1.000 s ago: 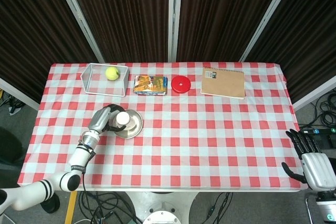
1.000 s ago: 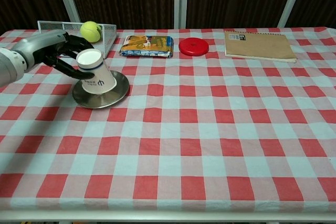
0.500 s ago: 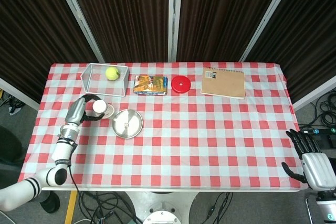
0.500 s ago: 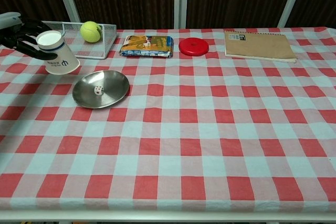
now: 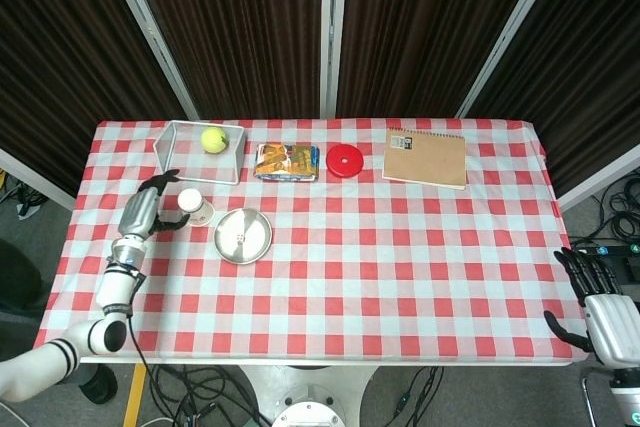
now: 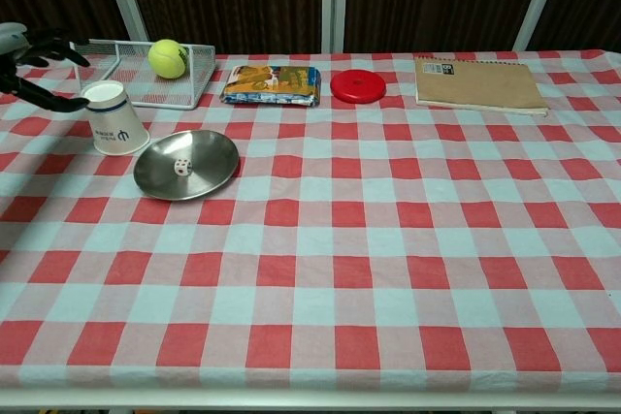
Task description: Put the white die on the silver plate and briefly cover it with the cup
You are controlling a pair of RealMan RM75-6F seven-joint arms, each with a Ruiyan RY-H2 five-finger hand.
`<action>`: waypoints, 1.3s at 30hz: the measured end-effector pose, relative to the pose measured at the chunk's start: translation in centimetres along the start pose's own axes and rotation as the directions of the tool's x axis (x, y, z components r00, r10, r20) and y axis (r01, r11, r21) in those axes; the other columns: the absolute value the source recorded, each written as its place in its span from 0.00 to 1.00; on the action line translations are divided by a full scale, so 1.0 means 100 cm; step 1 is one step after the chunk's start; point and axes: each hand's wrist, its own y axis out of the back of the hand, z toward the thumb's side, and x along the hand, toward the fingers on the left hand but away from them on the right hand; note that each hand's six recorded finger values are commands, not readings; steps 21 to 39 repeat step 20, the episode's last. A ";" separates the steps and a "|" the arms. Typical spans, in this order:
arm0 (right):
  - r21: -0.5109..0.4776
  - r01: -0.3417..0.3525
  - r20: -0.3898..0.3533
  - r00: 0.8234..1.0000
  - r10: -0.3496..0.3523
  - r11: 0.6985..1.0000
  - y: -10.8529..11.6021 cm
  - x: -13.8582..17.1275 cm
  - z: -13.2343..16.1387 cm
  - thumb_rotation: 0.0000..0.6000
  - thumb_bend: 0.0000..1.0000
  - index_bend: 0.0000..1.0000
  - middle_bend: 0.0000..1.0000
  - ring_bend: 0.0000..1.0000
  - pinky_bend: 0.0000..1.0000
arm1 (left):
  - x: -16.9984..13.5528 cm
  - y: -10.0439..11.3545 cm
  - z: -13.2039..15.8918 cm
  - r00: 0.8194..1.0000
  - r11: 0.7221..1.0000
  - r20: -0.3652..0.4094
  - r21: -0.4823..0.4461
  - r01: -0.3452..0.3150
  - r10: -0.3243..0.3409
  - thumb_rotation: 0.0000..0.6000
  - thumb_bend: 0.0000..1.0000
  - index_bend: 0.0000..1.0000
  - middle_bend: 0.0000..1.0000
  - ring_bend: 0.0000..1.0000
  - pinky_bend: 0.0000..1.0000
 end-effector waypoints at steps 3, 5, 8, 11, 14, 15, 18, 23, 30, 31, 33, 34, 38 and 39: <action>0.003 0.025 0.006 1.000 -0.025 1.000 0.004 0.000 -0.003 1.00 0.23 0.01 0.05 0.00 0.00 | -0.022 0.028 -0.012 0.997 0.994 0.033 0.076 -0.074 0.072 1.00 0.27 0.10 0.15 0.07 0.06; 0.011 0.054 0.003 0.999 -0.054 0.998 0.007 -0.001 -0.003 1.00 0.23 0.01 0.08 0.00 0.00 | -0.041 0.046 -0.026 0.992 0.982 0.040 0.142 -0.124 0.120 1.00 0.26 0.11 0.14 0.07 0.06; 0.039 0.107 -0.004 0.994 -0.107 0.993 0.009 -0.002 -0.004 1.00 0.23 0.02 0.09 0.00 0.00 | -0.076 0.065 -0.049 0.982 0.954 0.024 0.234 -0.187 0.186 1.00 0.26 0.14 0.14 0.07 0.04; 0.033 0.100 -0.009 0.995 -0.100 0.994 0.005 -0.003 -0.003 1.00 0.23 0.02 0.08 0.00 0.00 | -0.116 0.076 -0.071 0.973 0.920 0.001 0.325 -0.217 0.229 1.00 0.26 0.18 0.14 0.07 0.04; 0.013 0.057 -0.026 0.998 -0.057 0.998 -0.002 -0.005 0.004 1.00 0.23 0.02 0.07 0.00 0.00 | -0.157 0.077 -0.087 0.970 0.897 -0.027 0.388 -0.212 0.241 1.00 0.26 0.18 0.14 0.07 0.03; 0.006 0.045 -0.040 0.998 -0.045 0.999 -0.004 -0.006 0.008 1.00 0.23 0.02 0.07 0.00 0.00 | -0.167 0.076 -0.089 0.970 0.897 -0.036 0.390 -0.209 0.242 1.00 0.26 0.18 0.14 0.07 0.03; -0.016 0.032 -0.063 0.997 -0.033 0.999 -0.006 -0.008 0.014 1.00 0.23 0.02 0.07 0.00 0.00 | -0.196 0.073 -0.091 0.968 0.905 -0.060 0.372 -0.206 0.245 1.00 0.26 0.19 0.14 0.07 0.03; -0.029 0.027 -0.078 0.997 -0.029 0.999 -0.007 -0.010 0.018 1.00 0.23 0.02 0.07 0.00 0.00 | -0.209 0.070 -0.090 0.967 0.910 -0.069 0.359 -0.205 0.244 1.00 0.26 0.18 0.14 0.07 0.04; -0.029 0.027 -0.078 0.997 -0.029 0.999 -0.007 -0.010 0.018 1.00 0.23 0.02 0.07 0.00 0.00 | -0.209 0.070 -0.090 0.967 0.910 -0.069 0.359 -0.205 0.244 1.00 0.26 0.18 0.14 0.07 0.04; -0.029 0.027 -0.078 0.997 -0.029 0.999 -0.007 -0.010 0.018 1.00 0.23 0.02 0.07 0.00 0.00 | -0.209 0.070 -0.090 0.967 0.910 -0.069 0.359 -0.205 0.244 1.00 0.26 0.18 0.14 0.07 0.04; -0.029 0.027 -0.078 0.997 -0.029 0.999 -0.007 -0.010 0.018 1.00 0.23 0.02 0.07 0.00 0.00 | -0.209 0.070 -0.090 0.967 0.910 -0.069 0.359 -0.205 0.244 1.00 0.26 0.18 0.14 0.07 0.04; -0.029 0.027 -0.078 0.997 -0.029 0.999 -0.007 -0.010 0.018 1.00 0.23 0.02 0.07 0.00 0.00 | -0.209 0.070 -0.090 0.967 0.910 -0.069 0.359 -0.205 0.244 1.00 0.26 0.18 0.14 0.07 0.04; -0.029 0.027 -0.078 0.997 -0.029 0.999 -0.007 -0.010 0.018 1.00 0.23 0.02 0.07 0.00 0.00 | -0.209 0.070 -0.090 0.967 0.910 -0.069 0.359 -0.205 0.244 1.00 0.26 0.18 0.14 0.07 0.04; -0.029 0.027 -0.078 0.997 -0.029 0.999 -0.007 -0.010 0.018 1.00 0.23 0.02 0.07 0.00 0.00 | -0.209 0.070 -0.090 0.967 0.910 -0.069 0.359 -0.205 0.244 1.00 0.26 0.18 0.14 0.07 0.04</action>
